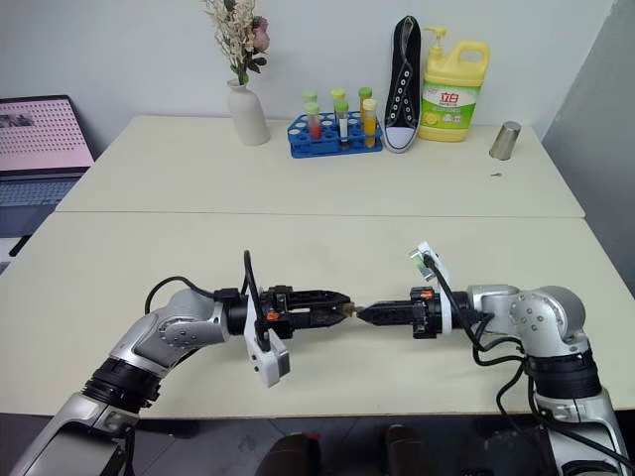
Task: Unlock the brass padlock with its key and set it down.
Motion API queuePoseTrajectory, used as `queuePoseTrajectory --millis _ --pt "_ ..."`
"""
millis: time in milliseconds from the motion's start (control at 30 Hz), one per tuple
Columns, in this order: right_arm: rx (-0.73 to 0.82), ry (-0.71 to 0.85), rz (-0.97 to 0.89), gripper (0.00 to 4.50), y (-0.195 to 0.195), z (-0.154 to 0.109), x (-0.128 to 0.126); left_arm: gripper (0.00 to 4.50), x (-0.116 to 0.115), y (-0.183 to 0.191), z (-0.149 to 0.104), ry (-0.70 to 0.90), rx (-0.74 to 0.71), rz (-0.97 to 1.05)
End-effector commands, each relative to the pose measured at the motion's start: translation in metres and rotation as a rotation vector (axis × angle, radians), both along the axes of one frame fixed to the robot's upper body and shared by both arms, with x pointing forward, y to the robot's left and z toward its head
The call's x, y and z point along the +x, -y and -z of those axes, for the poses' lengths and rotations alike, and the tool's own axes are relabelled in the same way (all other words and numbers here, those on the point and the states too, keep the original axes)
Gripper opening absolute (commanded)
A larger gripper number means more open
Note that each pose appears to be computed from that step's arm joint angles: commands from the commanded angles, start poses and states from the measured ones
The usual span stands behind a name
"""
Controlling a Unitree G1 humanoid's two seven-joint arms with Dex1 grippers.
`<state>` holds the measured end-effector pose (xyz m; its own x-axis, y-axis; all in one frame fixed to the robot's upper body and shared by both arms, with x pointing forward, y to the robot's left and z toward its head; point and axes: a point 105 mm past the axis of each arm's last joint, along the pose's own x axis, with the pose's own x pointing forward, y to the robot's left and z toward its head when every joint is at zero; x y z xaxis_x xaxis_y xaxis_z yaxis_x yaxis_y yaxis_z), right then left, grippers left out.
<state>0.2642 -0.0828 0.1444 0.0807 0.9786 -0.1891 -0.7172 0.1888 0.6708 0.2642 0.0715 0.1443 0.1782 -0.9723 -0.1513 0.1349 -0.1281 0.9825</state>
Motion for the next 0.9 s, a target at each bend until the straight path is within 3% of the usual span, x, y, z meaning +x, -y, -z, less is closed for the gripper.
queuePoseTrajectory --millis 33,367,567,667,800,900 --pt "0.058 0.004 -0.005 0.0 0.001 -0.021 0.004 0.96 -0.01 0.004 0.003 0.04 0.035 0.057" --pt "0.038 -0.089 -0.037 0.0 -0.003 -0.02 0.002 0.96 -0.01 0.002 0.006 0.058 0.048 0.053" --pt "-0.026 0.075 -0.066 0.0 -0.005 -0.017 -0.005 0.96 -0.006 0.0 0.003 0.035 0.008 0.013" --pt "-0.043 0.151 -0.093 0.62 -0.002 -0.014 -0.01 0.96 -0.006 -0.001 0.002 0.027 -0.005 0.004" --pt "-0.11 0.297 -0.098 2.04 0.008 -0.007 -0.01 0.96 -0.004 -0.001 0.0 0.008 -0.038 -0.016" --pt "-0.114 0.346 -0.079 2.07 0.012 -0.003 -0.01 0.96 -0.005 0.0 -0.001 0.004 -0.05 -0.018"
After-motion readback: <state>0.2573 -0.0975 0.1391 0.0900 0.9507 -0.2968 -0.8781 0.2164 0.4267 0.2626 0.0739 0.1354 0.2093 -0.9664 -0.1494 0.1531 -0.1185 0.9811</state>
